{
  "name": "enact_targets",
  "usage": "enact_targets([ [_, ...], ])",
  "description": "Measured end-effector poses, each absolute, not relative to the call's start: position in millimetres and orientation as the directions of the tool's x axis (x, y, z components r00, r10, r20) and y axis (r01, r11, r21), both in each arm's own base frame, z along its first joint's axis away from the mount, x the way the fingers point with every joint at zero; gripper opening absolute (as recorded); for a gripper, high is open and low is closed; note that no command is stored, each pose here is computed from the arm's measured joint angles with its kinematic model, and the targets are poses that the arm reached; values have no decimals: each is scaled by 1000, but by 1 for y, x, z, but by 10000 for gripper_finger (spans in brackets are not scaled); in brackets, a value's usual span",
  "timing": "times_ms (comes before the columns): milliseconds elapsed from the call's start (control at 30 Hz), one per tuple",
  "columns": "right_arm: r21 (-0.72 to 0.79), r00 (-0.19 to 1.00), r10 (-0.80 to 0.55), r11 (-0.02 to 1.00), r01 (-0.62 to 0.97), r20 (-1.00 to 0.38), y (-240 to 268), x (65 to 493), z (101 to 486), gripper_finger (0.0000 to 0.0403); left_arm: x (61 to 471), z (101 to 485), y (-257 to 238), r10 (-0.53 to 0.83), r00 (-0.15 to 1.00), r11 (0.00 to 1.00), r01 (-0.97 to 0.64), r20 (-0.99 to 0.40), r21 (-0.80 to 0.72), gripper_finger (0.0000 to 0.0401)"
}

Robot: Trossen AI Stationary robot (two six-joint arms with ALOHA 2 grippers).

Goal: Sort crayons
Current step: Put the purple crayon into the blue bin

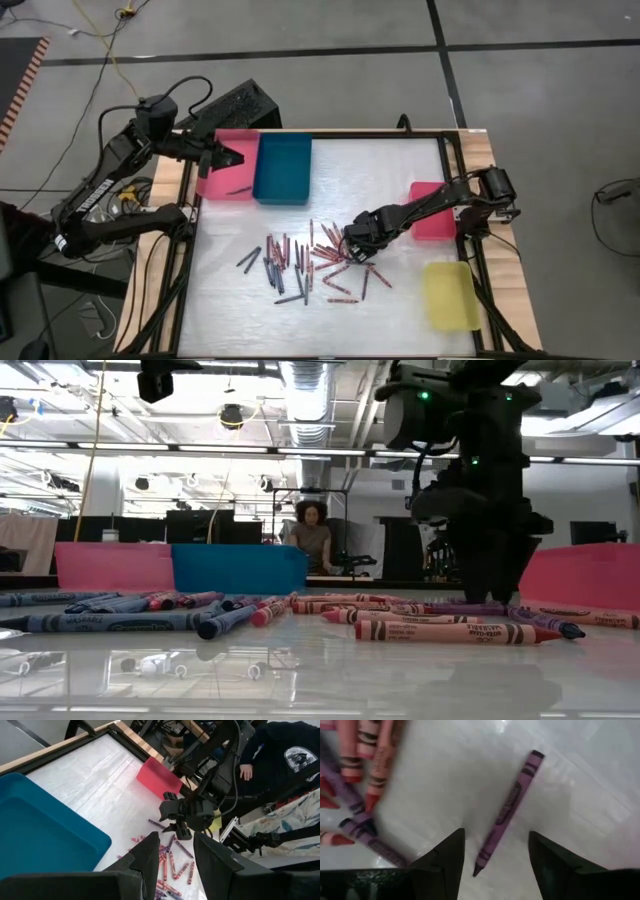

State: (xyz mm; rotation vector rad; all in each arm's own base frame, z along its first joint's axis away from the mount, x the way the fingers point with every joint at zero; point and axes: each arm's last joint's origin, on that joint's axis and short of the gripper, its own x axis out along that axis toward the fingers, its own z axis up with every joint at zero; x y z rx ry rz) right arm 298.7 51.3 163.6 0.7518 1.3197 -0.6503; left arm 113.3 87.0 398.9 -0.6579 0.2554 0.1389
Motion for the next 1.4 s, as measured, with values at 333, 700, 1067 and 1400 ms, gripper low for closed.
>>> enact_targets([
  [333,116,101,58,583,804,-993,50,303,150,130,113,397,87,43,956,777,-215,-290,-591,110],
  [700,126,102,74,535,835,-992,47,303,151,6,111,393,85,39,942,754,-247,-333,-609,110],
  [1067,156,155,46,537,829,-987,42,322,174,5,110,392,84,38,939,758,-249,-341,-602,110],
  [1400,236,319,-36,596,768,-947,5,353,226,4,106,392,81,55,936,779,-258,-348,-571,110],
])
